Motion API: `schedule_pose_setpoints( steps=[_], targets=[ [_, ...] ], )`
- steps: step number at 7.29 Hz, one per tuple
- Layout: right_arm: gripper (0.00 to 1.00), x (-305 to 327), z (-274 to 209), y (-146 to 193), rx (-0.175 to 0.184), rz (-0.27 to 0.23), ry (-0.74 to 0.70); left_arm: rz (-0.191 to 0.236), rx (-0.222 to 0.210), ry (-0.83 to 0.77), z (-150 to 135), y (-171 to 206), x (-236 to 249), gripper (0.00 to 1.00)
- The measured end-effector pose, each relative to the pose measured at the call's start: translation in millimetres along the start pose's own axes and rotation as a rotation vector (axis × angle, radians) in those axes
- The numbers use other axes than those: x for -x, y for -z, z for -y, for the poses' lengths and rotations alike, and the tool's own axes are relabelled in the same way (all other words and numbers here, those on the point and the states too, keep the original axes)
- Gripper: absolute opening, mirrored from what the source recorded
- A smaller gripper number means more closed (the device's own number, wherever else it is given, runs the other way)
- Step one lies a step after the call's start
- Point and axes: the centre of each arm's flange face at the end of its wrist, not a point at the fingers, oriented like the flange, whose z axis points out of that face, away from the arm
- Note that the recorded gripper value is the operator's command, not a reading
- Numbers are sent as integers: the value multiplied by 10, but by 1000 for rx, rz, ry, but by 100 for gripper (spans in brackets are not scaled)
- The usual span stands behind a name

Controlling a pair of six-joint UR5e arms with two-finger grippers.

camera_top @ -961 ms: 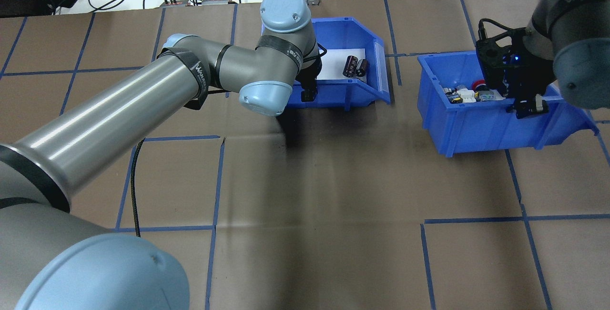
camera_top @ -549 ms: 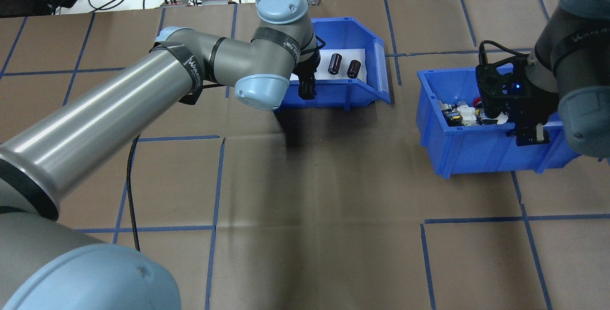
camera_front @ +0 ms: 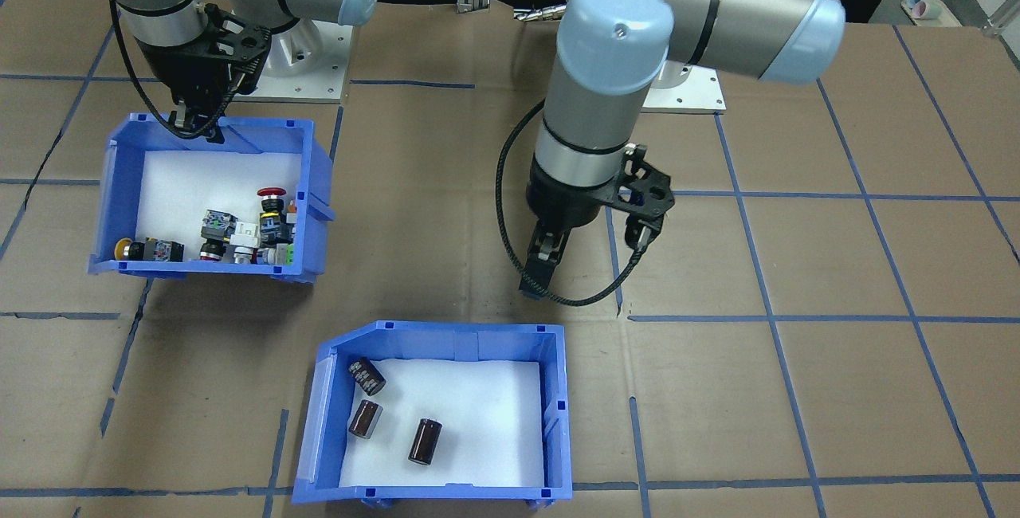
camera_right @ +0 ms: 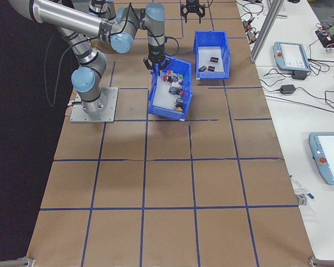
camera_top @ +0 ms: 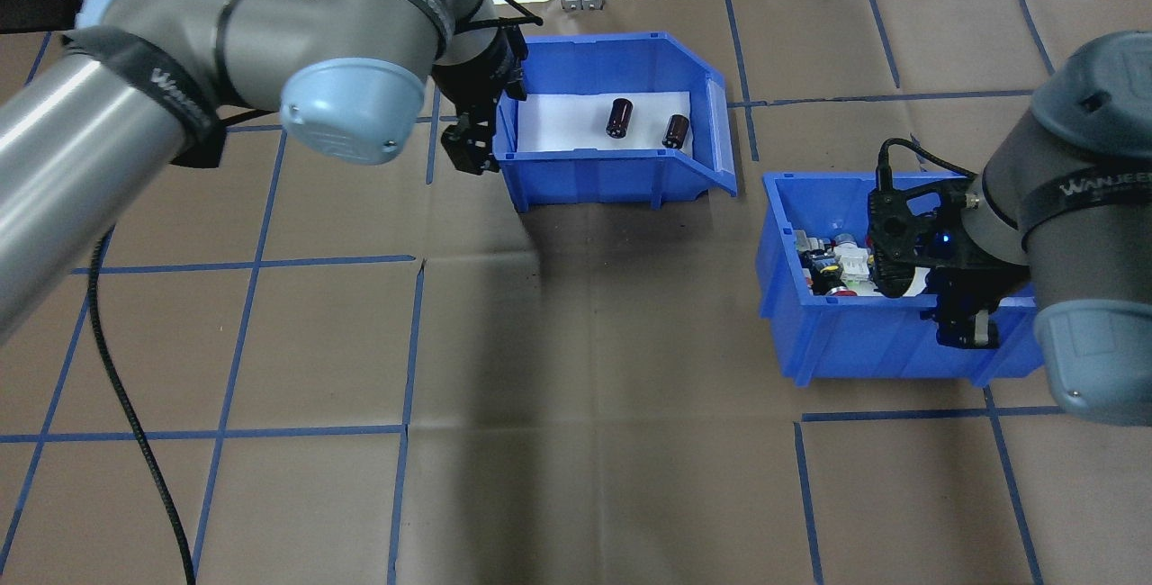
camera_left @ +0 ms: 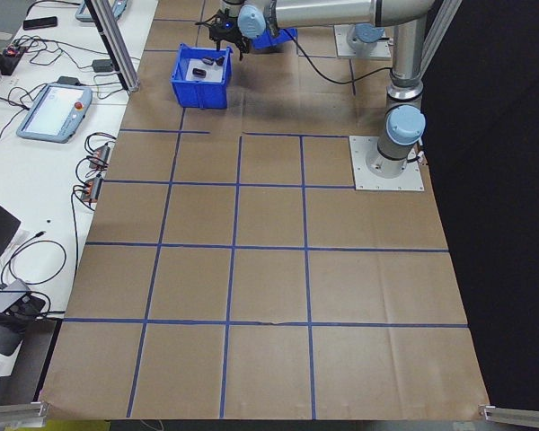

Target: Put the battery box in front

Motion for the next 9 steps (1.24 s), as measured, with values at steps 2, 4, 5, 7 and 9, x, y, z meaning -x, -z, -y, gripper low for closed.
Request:
schedule_pose_setpoints(
  steps=[2,4,5,7,9],
  targets=[
    [1,191,507,38,-2,-13,-6,86,-25,-277,345,626,533,99],
    [1,394,1055,69,-13,-53,-11,177,-97,-628,501,1081,958,99],
    [1,486,1368,41,-21,-77,-16,207,-94,-796,556,1223,1109,99],
    [2,722,2056,-85,-41,-123,-13,214,-47,-1152,706,1357,1341,99],
    [1,882,2511,-269,-37,-162,-4,175,-14,-1321,683,1402,1681,99]
  ],
)
